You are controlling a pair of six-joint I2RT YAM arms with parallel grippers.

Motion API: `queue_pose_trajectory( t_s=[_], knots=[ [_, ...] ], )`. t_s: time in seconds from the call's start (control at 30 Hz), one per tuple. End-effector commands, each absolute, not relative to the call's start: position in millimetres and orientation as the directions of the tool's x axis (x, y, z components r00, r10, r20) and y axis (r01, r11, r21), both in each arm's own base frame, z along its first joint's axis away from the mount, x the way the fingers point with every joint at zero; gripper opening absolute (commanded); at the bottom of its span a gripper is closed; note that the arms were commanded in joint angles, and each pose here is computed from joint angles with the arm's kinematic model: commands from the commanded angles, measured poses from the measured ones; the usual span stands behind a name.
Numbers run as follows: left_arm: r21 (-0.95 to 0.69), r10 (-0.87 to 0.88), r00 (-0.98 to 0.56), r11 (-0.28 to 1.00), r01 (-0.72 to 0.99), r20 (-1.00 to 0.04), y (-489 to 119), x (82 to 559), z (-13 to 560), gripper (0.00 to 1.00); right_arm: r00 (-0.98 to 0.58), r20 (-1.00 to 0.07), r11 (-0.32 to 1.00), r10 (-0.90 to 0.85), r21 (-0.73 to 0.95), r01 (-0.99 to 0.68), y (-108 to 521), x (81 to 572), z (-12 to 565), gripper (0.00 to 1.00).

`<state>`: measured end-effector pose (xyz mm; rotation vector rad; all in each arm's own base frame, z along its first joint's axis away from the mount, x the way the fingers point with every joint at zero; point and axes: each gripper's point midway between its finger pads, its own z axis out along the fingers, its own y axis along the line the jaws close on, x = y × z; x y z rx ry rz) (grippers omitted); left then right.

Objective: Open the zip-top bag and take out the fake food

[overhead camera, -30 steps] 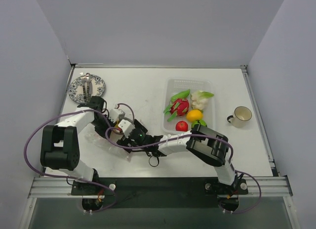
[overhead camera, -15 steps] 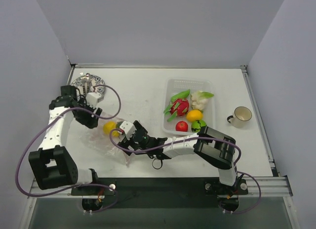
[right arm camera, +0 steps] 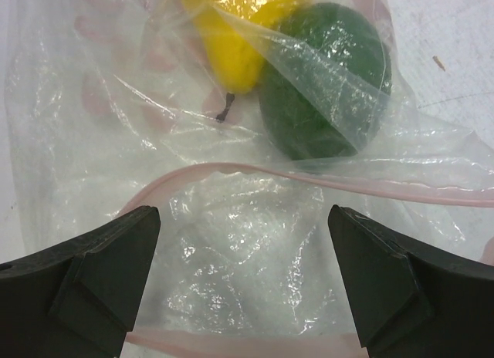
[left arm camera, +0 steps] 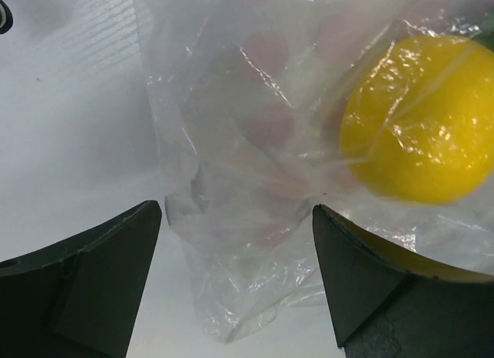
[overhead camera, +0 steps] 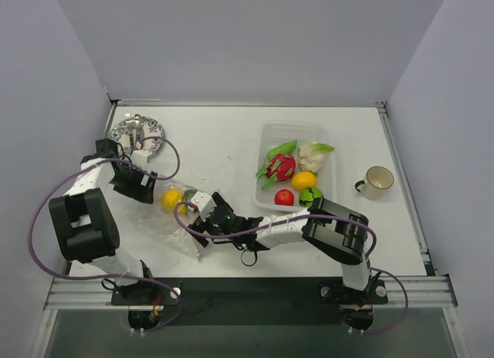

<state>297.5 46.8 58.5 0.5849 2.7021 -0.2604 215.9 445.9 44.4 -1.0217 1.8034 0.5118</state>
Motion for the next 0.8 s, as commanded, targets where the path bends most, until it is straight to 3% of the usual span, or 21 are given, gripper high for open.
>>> queue_pose_trajectory(
  t_s=[0.0, 0.03, 0.1, 0.13, 0.17, 0.33, 0.53, 0.77],
  knots=[
    [-0.106, 0.335, -0.827, 0.900, 0.422, -0.451, 47.0, 324.5, 58.1, 0.93, -0.188, -0.918, 0.558, -0.350, -0.043, -0.829, 452.0, 210.7, 63.5, 0.98],
    [-0.122, 0.336, -0.831, 0.896, 0.427, -0.444, 45.6, 323.7, 54.8, 0.89, -0.189, -0.918, 0.558, -0.349, -0.042, -0.829, 451.8, 210.5, 63.2, 0.98],
    [-0.225, 0.343, -0.833, 0.854, 0.469, -0.433, 29.9, 317.2, 51.7, 0.60, -0.194, -0.918, 0.557, -0.347, -0.035, -0.830, 451.5, 208.8, 62.4, 0.98],
    [-0.265, 0.340, -0.836, 0.838, 0.477, -0.431, 23.7, 314.7, 53.4, 0.23, -0.194, -0.919, 0.555, -0.343, -0.031, -0.831, 452.2, 208.4, 63.0, 0.98],
    [-0.333, 0.327, -0.844, 0.810, 0.482, -0.426, 13.4, 310.3, 57.3, 0.00, -0.194, -0.919, 0.555, -0.343, -0.031, -0.831, 452.2, 208.4, 63.0, 0.98],
    [-0.378, 0.326, -0.818, 0.763, 0.524, -0.475, -2.2, 305.2, 92.3, 0.00, -0.195, -0.917, 0.559, -0.347, -0.035, -0.828, 450.9, 210.2, 62.4, 0.98],
    [-0.462, 0.337, -0.751, 0.624, 0.630, -0.568, -41.8, 271.4, 195.9, 0.00, -0.199, -0.915, 0.574, -0.350, -0.042, -0.818, 445.6, 215.1, 59.5, 0.98],
    [-0.354, 0.460, -0.636, 0.560, 0.749, -0.620, -79.7, 234.0, 252.3, 0.00, -0.200, -0.922, 0.593, -0.333, -0.040, -0.804, 437.2, 221.2, 65.6, 0.98]
  ],
)
